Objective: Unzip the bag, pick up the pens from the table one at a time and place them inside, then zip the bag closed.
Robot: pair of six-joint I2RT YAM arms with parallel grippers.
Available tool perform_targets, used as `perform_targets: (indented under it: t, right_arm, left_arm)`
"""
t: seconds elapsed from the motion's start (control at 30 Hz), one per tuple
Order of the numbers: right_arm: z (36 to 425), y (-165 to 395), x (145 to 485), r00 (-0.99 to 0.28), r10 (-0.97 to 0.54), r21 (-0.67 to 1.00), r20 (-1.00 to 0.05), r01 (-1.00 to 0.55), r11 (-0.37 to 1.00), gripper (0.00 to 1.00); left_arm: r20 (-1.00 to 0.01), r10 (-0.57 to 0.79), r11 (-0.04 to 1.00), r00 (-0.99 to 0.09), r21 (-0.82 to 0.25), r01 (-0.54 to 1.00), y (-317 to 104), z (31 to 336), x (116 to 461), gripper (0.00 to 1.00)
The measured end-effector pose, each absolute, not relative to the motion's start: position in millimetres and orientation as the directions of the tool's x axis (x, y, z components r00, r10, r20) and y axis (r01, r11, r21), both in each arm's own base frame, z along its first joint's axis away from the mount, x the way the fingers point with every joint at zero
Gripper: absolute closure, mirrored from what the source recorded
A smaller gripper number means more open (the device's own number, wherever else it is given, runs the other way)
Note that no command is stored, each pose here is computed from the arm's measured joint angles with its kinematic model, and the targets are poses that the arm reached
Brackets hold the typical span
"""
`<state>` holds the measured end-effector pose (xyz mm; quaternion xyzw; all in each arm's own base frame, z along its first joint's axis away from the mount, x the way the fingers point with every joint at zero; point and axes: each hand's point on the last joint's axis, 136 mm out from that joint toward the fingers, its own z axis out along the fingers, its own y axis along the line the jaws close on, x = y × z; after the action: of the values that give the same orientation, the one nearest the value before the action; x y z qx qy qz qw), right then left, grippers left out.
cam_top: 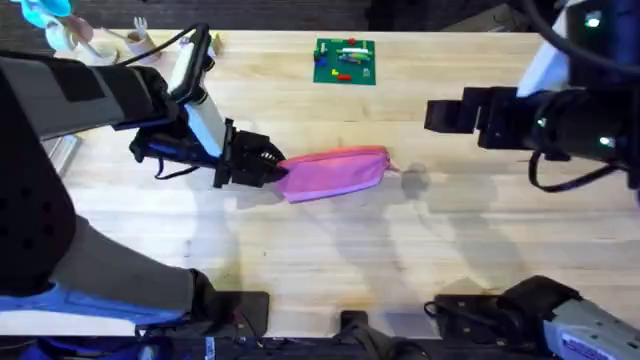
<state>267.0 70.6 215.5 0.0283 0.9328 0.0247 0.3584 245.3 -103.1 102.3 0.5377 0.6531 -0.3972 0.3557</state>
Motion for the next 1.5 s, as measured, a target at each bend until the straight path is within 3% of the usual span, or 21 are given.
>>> perform_targets:
  t: [0.27, 0.3, 0.43, 0.5, 0.93, 1.2, 1.3, 1.5]
  right_arm:
    - [213, 70, 259, -0.757, 0.033, 0.047, -0.652, 0.002, 0.999, 0.004]
    - [213, 70, 259, -0.757, 0.030, 0.046, -0.652, 0.000, 0.999, 0.004]
    - [213, 70, 259, -0.757, 0.026, 0.043, -0.652, -0.002, 0.999, 0.005]
    - [213, 70, 259, -0.758, 0.026, 0.043, -0.652, -0.002, 0.999, 0.005]
    - [211, 77, 255, -0.764, -0.096, -0.003, -0.638, -0.122, 0.992, 0.003]
    - [209, 85, 253, -0.758, -0.171, -0.013, -0.629, -0.210, 0.978, 0.003]
    - [209, 86, 253, -0.753, -0.195, -0.024, -0.628, -0.231, 0.973, 0.003]
    - [209, 86, 252, -0.748, -0.216, -0.038, -0.628, -0.248, 0.968, 0.003]
  left_arm:
    - [-0.892, 0.420, 0.106, -0.168, -0.136, 0.985, -103, 102, 245, 0.953]
    - [-0.892, 0.420, 0.105, -0.166, -0.133, 0.985, -103, 102, 245, 0.900]
    - [-0.897, 0.407, 0.109, -0.174, -0.142, 0.984, -104, 105, 245, 0.259]
    - [-0.898, 0.403, 0.110, -0.178, -0.145, 0.983, -104, 105, 245, 0.036]
    - [-0.891, 0.398, 0.109, -0.216, -0.188, 0.976, -105, 108, 240, 0.006]
    - [-0.851, 0.471, 0.105, -0.233, -0.209, 0.972, -95, 137, 249, 0.006]
    - [-0.820, 0.519, 0.137, -0.240, -0.197, 0.971, -88, 148, 259, 0.006]
    - [-0.735, 0.575, 0.265, -0.360, -0.249, 0.932, -74, 171, 274, 0.006]
